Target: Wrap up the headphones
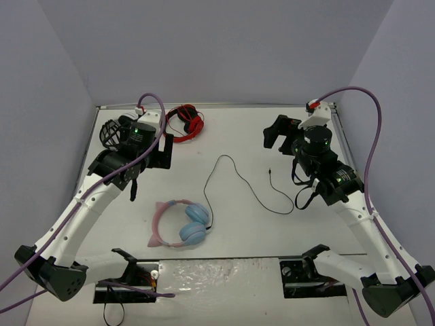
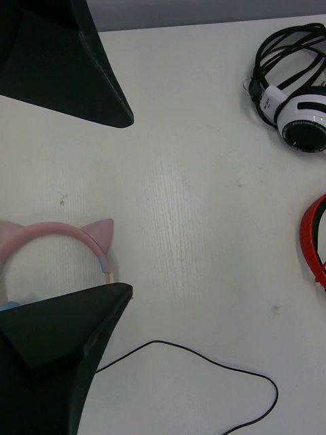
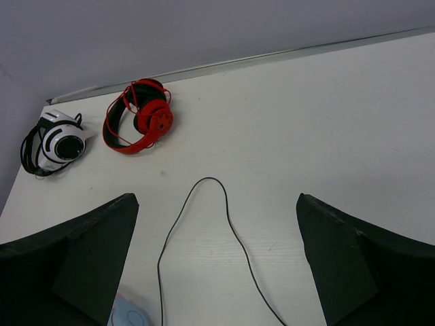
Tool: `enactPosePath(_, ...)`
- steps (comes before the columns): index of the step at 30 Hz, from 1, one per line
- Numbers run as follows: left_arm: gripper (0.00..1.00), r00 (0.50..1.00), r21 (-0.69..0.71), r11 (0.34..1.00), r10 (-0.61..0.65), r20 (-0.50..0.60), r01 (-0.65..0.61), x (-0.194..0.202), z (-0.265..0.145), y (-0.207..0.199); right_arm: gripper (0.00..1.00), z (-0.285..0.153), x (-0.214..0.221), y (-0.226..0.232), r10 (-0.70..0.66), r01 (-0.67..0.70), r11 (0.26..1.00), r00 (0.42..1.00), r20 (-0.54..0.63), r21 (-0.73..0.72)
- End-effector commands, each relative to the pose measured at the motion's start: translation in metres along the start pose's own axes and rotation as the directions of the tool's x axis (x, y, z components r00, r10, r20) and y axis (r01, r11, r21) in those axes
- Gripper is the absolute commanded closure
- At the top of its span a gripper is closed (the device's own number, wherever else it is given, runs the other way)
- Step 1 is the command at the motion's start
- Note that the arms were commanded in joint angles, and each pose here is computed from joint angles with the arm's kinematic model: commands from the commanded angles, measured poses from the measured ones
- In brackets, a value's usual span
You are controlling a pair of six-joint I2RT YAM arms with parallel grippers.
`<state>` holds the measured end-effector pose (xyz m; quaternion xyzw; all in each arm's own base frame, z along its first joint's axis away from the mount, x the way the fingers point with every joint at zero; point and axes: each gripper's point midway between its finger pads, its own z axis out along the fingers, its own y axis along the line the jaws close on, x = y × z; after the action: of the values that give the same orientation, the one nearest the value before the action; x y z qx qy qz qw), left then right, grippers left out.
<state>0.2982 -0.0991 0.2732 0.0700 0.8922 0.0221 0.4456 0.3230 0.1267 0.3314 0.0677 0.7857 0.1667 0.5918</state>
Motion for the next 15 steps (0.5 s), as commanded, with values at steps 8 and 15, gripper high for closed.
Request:
enactPosePath(8,0.03,0.998,-0.017,1.0,-0.009,0.066,0.011,-0.0188,-0.0147,0.0069,0.0,0.0005,-0.0117,0.0059,0.024,-0.022,0.999,0.998,0.052,-0.026)
enactPosePath(15,0.03,0.999,-0.042,0.999,-0.006,0.051,0.008,-0.0182,-0.0148,0.0107,0.0,0.0022,-0.0091,0.0032,0.02,-0.019,1.0,0.999,0.049,-0.012)
